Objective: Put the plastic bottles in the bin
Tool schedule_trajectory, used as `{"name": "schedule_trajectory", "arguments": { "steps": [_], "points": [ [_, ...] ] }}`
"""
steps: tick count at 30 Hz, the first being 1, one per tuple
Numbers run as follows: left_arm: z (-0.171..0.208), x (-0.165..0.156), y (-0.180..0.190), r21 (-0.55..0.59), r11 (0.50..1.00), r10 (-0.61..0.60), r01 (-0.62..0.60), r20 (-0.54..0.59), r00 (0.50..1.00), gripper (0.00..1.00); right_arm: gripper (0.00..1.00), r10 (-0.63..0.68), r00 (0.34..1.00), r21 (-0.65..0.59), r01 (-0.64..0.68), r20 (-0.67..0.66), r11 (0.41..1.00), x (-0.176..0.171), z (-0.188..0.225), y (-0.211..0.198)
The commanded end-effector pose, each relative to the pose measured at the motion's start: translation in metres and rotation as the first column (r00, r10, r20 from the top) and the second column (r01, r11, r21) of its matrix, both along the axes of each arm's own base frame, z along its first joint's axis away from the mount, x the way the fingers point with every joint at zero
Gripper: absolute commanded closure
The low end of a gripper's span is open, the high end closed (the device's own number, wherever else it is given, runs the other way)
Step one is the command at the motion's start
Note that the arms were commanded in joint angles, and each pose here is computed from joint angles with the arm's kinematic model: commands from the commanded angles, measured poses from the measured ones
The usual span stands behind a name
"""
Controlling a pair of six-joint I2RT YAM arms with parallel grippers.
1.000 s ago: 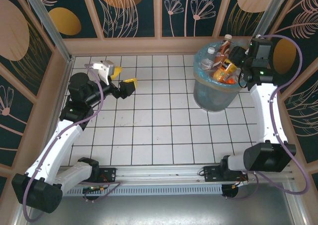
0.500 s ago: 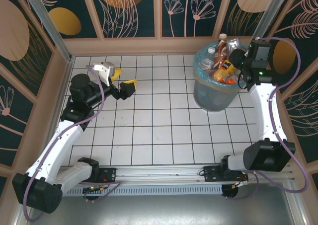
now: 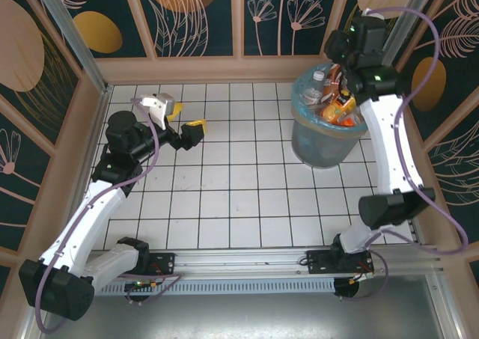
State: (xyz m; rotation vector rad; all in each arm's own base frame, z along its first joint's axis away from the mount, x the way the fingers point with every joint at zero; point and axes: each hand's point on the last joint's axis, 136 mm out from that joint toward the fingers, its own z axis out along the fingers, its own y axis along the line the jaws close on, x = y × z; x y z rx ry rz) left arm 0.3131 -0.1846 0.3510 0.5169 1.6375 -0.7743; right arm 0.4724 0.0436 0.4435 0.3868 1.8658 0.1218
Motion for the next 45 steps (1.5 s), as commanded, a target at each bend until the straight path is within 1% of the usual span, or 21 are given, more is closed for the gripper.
{"name": "schedule_trajectory", "arguments": {
  "steps": [1, 3, 6, 8, 10, 13, 14, 17, 19, 21, 23, 24, 26, 28, 31, 33, 36, 38, 40, 43, 45],
  "points": [
    [-0.007, 0.005, 0.002, 0.029, 0.999, 0.025, -0.025, 0.011, 1.000, 0.02, 0.47, -0.152, 0.983, -0.131, 0.138, -0.105, 0.982, 0.020, -0.037, -0.023],
    [-0.009, 0.006, 0.003, 0.035, 0.999, 0.032, -0.033, 0.009, 0.999, 0.02, 0.47, -0.172, 0.978, -0.144, 0.154, -0.121, 0.977, 0.028, -0.046, -0.025],
    [-0.011, 0.011, 0.008, 0.035, 0.997, 0.071, -0.071, 0.000, 0.997, 0.02, 0.48, -0.114, 0.985, -0.089, 0.103, -0.133, 0.991, 0.033, -0.056, -0.013],
    [-0.009, 0.019, 0.017, 0.028, 0.989, 0.144, -0.143, -0.007, 0.990, 0.01, 0.49, -0.049, 0.992, -0.044, 0.044, -0.115, 0.998, 0.033, -0.052, 0.002],
    [-0.009, 0.030, 0.033, 0.020, 0.966, 0.259, -0.259, -0.025, 0.966, 0.01, 0.49, -0.004, 0.997, -0.031, 0.001, -0.080, 1.000, 0.028, -0.039, 0.016],
    [-0.008, 0.048, 0.072, 0.022, 0.872, 0.489, -0.488, -0.046, 0.871, 0.01, 0.47, 0.055, 0.998, -0.048, -0.055, -0.006, 0.997, 0.014, -0.009, 0.041],
    [-0.009, 0.051, 0.086, 0.026, 0.828, 0.560, -0.560, -0.047, 0.827, 0.01, 0.46, 0.077, 0.997, -0.058, -0.076, 0.019, 0.995, 0.008, 0.000, 0.049],
    [-0.013, 0.052, 0.118, 0.031, 0.715, 0.700, -0.699, -0.026, 0.714, 0.01, 0.46, 0.158, 0.982, -0.096, -0.149, 0.099, 0.984, -0.019, 0.024, 0.073],
    [-0.020, 0.048, 0.135, 0.016, 0.646, 0.763, -0.763, 0.002, 0.647, 0.01, 0.45, 0.193, 0.969, -0.115, -0.176, 0.157, 0.978, -0.043, 0.027, 0.076],
    [-0.033, 0.041, 0.155, 0.000, 0.565, 0.825, -0.825, 0.035, 0.564, 0.01, 0.45, 0.239, 0.934, -0.120, -0.214, 0.264, 0.969, -0.076, 0.024, 0.073],
    [-0.051, 0.034, 0.169, 0.004, 0.501, 0.864, -0.866, 0.056, 0.500, 0.01, 0.44, 0.254, 0.897, -0.128, -0.222, 0.362, 0.967, -0.111, 0.009, 0.061],
    [-0.061, 0.031, 0.175, 0.006, 0.472, 0.880, -0.881, 0.063, 0.472, 0.01, 0.44, 0.257, 0.865, -0.135, -0.219, 0.432, 0.966, -0.131, 0.007, 0.054],
    [-0.079, 0.023, 0.184, 0.012, 0.432, 0.898, -0.902, 0.082, 0.432, 0.01, 0.44, 0.270, 0.822, -0.151, -0.224, 0.501, 0.963, -0.163, -0.008, 0.044],
    [-0.094, 0.013, 0.194, -0.002, 0.391, 0.916, -0.920, 0.096, 0.389, 0.02, 0.42, 0.303, 0.811, -0.189, -0.239, 0.500, 0.952, -0.182, -0.028, 0.041],
    [-0.109, -0.003, 0.201, -0.022, 0.378, 0.916, -0.925, 0.153, 0.371, 0.01, 0.37, 0.327, 0.849, -0.227, -0.251, 0.416, 0.941, -0.194, -0.072, 0.035],
    [-0.117, -0.012, 0.208, -0.029, 0.352, 0.923, -0.936, 0.177, 0.342, 0.02, 0.33, 0.338, 0.871, -0.257, -0.256, 0.357, 0.932, -0.197, -0.107, 0.033],
    [-0.134, -0.018, 0.213, 0.001, 0.326, 0.925, -0.945, 0.207, 0.320, 0.01, 0.29, 0.335, 0.885, -0.294, -0.243, 0.323, 0.924, -0.198, -0.156, 0.029],
    [-0.147, -0.018, 0.215, 0.022, 0.321, 0.925, -0.947, 0.209, 0.318, 0.01, 0.29, 0.335, 0.887, -0.321, -0.231, 0.319, 0.918, -0.197, -0.184, 0.028],
    [-0.158, -0.014, 0.214, 0.049, 0.328, 0.921, -0.943, 0.205, 0.331, 0.01, 0.25, 0.311, 0.887, -0.319, -0.203, 0.340, 0.926, -0.196, -0.202, 0.024],
    [-0.168, -0.009, 0.214, 0.072, 0.339, 0.916, -0.938, 0.205, 0.346, 0.01, 0.25, 0.276, 0.891, -0.304, -0.168, 0.361, 0.938, -0.194, -0.218, 0.018],
    [-0.172, -0.005, 0.216, 0.066, 0.346, 0.914, -0.936, 0.201, 0.352, 0.01, 0.22, 0.219, 0.908, -0.298, -0.112, 0.357, 0.948, -0.191, -0.228, 0.006]
  ]
}}
